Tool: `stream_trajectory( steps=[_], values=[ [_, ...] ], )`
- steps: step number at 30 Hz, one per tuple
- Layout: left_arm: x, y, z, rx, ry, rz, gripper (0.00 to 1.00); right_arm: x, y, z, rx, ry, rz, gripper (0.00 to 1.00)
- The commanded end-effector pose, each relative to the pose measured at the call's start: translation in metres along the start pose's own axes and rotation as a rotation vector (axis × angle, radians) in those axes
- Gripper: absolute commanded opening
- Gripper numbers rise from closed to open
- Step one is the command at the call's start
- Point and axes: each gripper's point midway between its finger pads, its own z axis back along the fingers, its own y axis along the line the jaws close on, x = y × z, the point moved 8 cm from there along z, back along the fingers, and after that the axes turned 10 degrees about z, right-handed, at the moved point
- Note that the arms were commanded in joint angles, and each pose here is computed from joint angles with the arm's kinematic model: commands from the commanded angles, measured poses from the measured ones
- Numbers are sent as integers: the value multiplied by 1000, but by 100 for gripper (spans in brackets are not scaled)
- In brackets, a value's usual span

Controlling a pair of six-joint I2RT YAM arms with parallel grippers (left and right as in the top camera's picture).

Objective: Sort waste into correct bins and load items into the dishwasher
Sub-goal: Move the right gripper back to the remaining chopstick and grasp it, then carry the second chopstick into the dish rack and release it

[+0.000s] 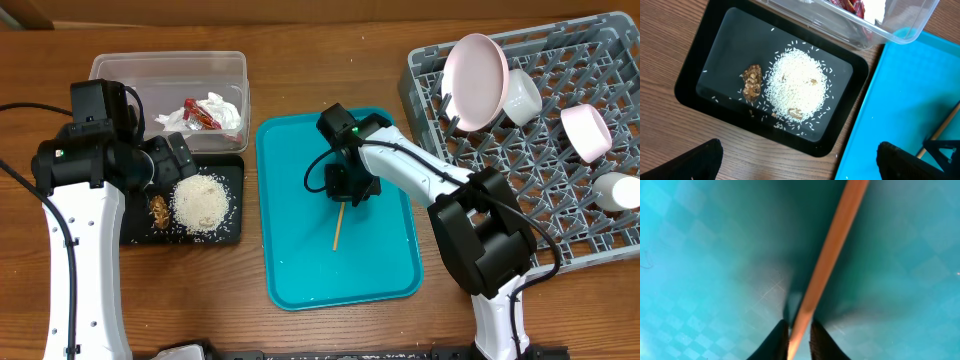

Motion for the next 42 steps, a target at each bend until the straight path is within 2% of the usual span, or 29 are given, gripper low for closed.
stream_trajectory(
  steps=[1, 4, 11, 18, 21, 25, 30, 35, 42],
  values=[
    [2, 0, 6, -1, -24, 3, 100, -6, -4, -12, -27, 36, -7, 11],
    [2, 0, 6, -1, -24, 3, 100, -6, -4, -12, -27, 40, -8, 5],
    [2, 0, 6, -1, -24, 3, 100, 2, -9, 21, -22, 11, -7, 4],
    [2, 0, 6, -1, -24, 3, 100, 16, -33, 124, 1, -167, 88, 4],
    [2, 0, 6, -1, -24, 3, 100, 12, -62, 167, -98, -256, 50, 4],
    [2, 0, 6, -1, -24, 3, 100, 1, -104, 197, -239, -293, 45, 4],
    [2, 0, 6, -1, -24, 3, 100, -10, -149, 193, -278, -194, 87, 4],
    [2, 0, 6, -1, -24, 3, 100, -25, -180, 171, -274, -96, 43, 4],
    [2, 0, 6, -1, -24, 3, 100, -41, -191, 135, -239, 6, 64, 4]
  ],
)
